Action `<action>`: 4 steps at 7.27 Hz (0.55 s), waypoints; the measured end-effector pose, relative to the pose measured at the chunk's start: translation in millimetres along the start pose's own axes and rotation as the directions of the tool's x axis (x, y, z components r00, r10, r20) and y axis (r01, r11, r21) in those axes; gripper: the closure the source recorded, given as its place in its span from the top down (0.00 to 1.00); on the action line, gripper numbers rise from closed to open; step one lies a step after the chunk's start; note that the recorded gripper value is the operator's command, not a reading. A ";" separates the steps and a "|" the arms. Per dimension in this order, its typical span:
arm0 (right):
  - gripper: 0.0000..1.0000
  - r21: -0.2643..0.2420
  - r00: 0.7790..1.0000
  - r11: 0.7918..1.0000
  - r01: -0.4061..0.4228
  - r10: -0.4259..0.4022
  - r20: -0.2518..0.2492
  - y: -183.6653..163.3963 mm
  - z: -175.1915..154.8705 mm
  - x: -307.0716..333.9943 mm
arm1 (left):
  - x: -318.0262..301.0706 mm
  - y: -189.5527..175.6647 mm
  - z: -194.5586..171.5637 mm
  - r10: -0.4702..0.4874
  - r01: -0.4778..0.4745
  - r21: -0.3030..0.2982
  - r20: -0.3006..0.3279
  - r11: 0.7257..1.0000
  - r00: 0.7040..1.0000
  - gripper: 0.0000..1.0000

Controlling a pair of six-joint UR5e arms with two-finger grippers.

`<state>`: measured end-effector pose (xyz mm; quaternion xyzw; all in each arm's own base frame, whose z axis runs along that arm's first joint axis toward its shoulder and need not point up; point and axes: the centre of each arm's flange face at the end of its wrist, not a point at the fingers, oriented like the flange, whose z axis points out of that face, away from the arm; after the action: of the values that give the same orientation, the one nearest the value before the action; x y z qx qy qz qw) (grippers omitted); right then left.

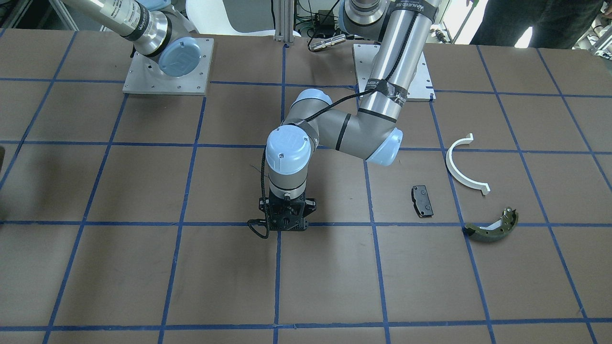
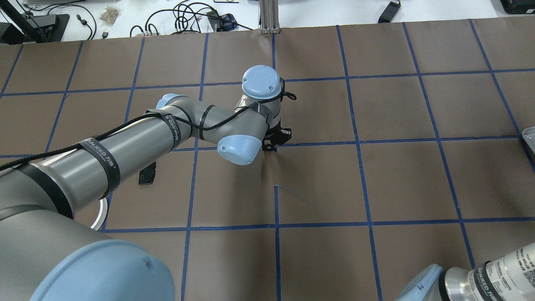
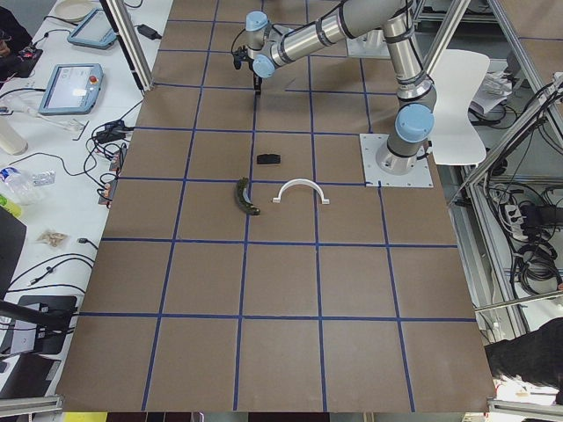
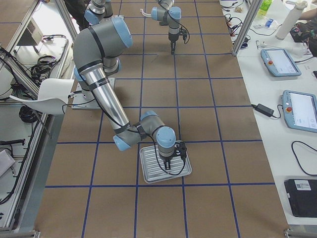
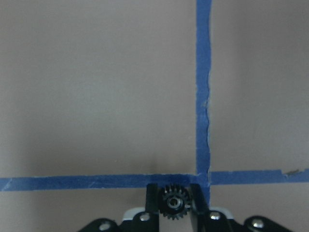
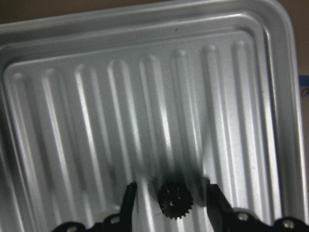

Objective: Place bearing gear from tray to pile

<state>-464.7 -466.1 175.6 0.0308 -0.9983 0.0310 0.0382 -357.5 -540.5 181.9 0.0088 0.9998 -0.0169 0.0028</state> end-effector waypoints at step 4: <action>0.00 -0.002 1.000 1.000 -0.005 0.005 -0.001 0.4 -2.2 -0.2 | -76.6 -26.0 -54.9 0.014 -0.015 0.012 0.005 1.000 1.000 0.00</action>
<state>-464.3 -465.6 177.7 0.0281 -0.9984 0.0301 0.0386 -281.6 -566.0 238.1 0.0160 0.9996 -0.0228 0.0053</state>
